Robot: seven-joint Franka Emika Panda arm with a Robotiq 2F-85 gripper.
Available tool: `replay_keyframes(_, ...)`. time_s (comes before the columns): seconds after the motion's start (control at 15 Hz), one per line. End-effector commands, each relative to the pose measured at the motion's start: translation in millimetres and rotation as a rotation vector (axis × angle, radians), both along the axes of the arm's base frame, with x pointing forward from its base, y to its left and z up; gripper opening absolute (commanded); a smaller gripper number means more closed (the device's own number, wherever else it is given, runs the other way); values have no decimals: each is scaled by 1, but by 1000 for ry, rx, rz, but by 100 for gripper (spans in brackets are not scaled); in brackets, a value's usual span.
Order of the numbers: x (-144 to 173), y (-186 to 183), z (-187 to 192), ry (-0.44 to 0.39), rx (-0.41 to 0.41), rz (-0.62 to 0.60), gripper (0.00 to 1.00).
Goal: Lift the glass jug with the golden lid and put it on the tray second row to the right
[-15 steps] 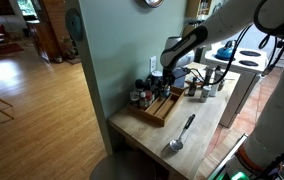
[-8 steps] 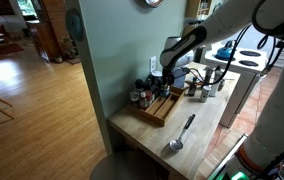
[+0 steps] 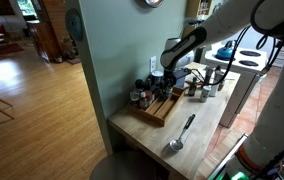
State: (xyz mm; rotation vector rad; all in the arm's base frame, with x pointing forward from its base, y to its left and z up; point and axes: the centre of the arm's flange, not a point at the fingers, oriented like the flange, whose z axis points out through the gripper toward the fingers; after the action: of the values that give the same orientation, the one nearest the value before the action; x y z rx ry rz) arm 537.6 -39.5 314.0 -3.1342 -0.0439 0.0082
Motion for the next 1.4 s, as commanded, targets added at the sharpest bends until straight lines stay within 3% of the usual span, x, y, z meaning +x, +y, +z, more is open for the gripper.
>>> replay_keyframes(0.0, -4, -5, -8, 46, -19, 0, 39)
replay_keyframes(0.53, -3, 0, -10, 61, -51, 11, 39)
replay_keyframes(0.6, -3, 0, -8, 61, -44, 6, 49)
replay_keyframes(0.67, -7, 1, -4, 67, -28, 15, 88)
replay_keyframes(0.8, -18, 5, 8, 84, 8, 48, 85)
replay_keyframes(1.0, -45, 4, 25, 126, 33, 77, 100)
replay_keyframes(1.33, -126, -16, 62, 150, 80, 209, 100)
